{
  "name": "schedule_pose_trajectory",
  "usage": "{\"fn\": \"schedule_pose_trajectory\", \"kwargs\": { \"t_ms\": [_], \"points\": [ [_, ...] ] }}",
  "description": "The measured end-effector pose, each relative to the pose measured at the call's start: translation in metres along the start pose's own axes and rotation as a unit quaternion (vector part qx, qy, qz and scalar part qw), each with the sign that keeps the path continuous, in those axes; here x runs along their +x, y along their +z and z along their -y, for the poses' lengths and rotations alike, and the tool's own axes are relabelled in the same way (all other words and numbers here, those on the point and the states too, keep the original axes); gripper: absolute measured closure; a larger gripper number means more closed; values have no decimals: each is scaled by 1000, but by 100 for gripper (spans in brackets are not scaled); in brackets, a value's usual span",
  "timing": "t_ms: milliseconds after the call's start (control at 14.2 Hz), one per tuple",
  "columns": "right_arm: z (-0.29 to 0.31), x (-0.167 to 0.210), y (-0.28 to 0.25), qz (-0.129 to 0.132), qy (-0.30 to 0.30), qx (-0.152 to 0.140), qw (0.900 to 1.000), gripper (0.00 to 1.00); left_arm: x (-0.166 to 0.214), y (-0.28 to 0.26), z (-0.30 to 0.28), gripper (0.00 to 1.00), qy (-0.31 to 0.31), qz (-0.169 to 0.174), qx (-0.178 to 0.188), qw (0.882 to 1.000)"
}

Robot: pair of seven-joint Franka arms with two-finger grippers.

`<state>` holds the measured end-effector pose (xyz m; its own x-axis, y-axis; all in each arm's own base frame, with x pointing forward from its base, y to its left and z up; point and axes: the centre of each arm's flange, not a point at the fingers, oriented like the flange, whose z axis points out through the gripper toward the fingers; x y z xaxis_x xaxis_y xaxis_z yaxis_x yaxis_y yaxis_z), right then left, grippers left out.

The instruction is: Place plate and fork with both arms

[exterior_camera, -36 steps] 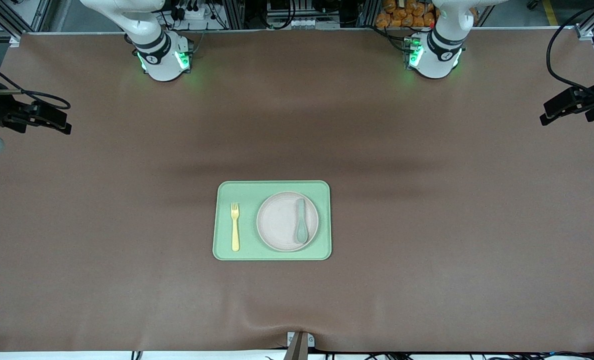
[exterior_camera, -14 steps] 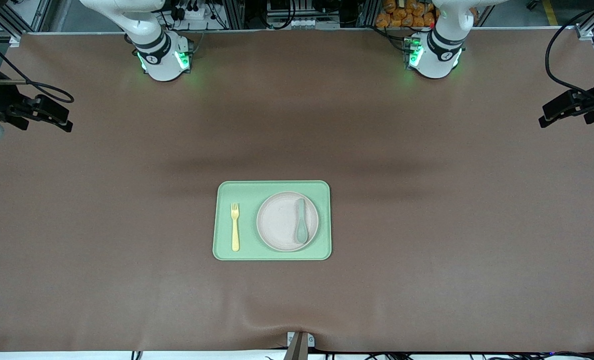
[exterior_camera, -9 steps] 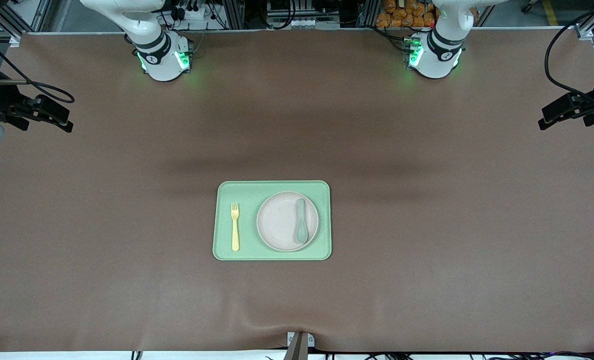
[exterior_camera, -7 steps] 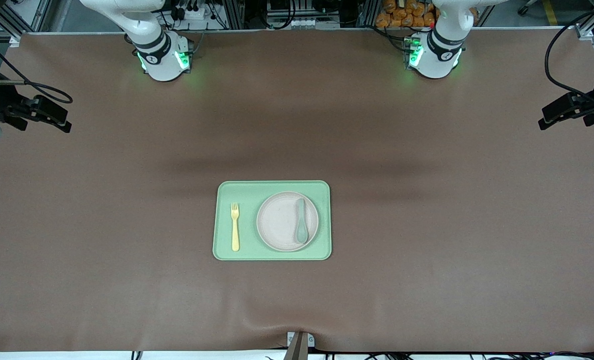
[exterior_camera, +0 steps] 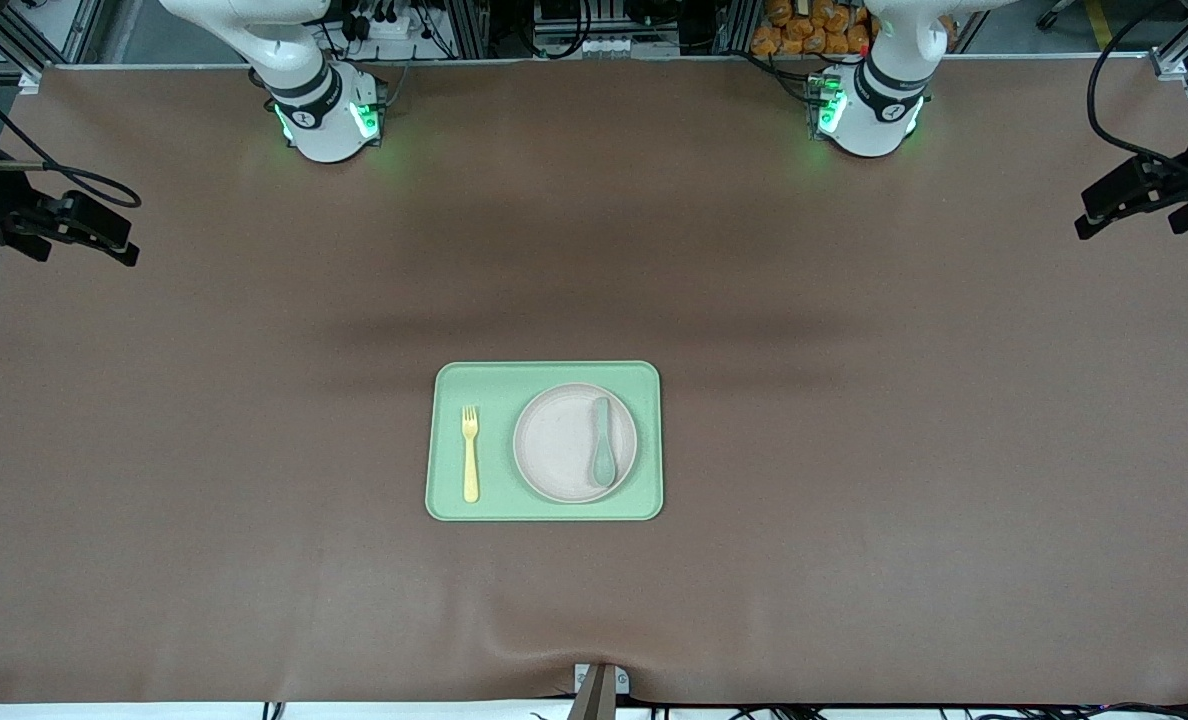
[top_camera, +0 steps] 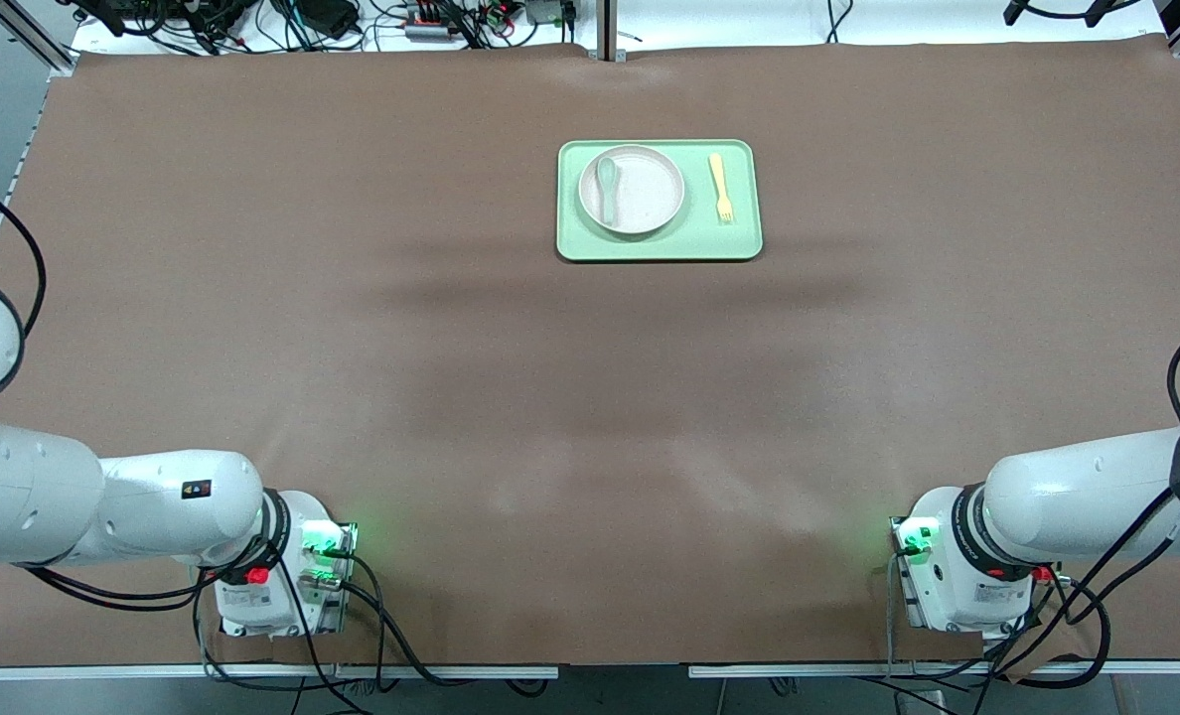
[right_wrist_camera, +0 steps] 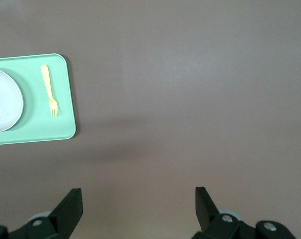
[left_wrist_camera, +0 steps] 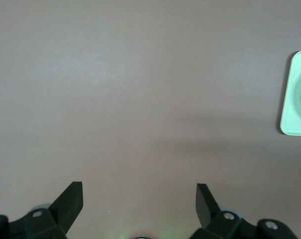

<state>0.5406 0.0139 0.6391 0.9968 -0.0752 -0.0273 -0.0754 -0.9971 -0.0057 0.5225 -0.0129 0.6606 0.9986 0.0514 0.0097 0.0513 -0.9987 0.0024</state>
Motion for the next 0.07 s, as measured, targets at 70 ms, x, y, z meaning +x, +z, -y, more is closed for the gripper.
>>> {"fn": "schedule_pose_trajectory", "kwargs": {
  "t_ms": [70],
  "points": [
    [1, 0, 0, 0, -1, 0, 1000, 0, -1, -3, -1, 0, 1, -2, 0, 1000]
  ]
}}
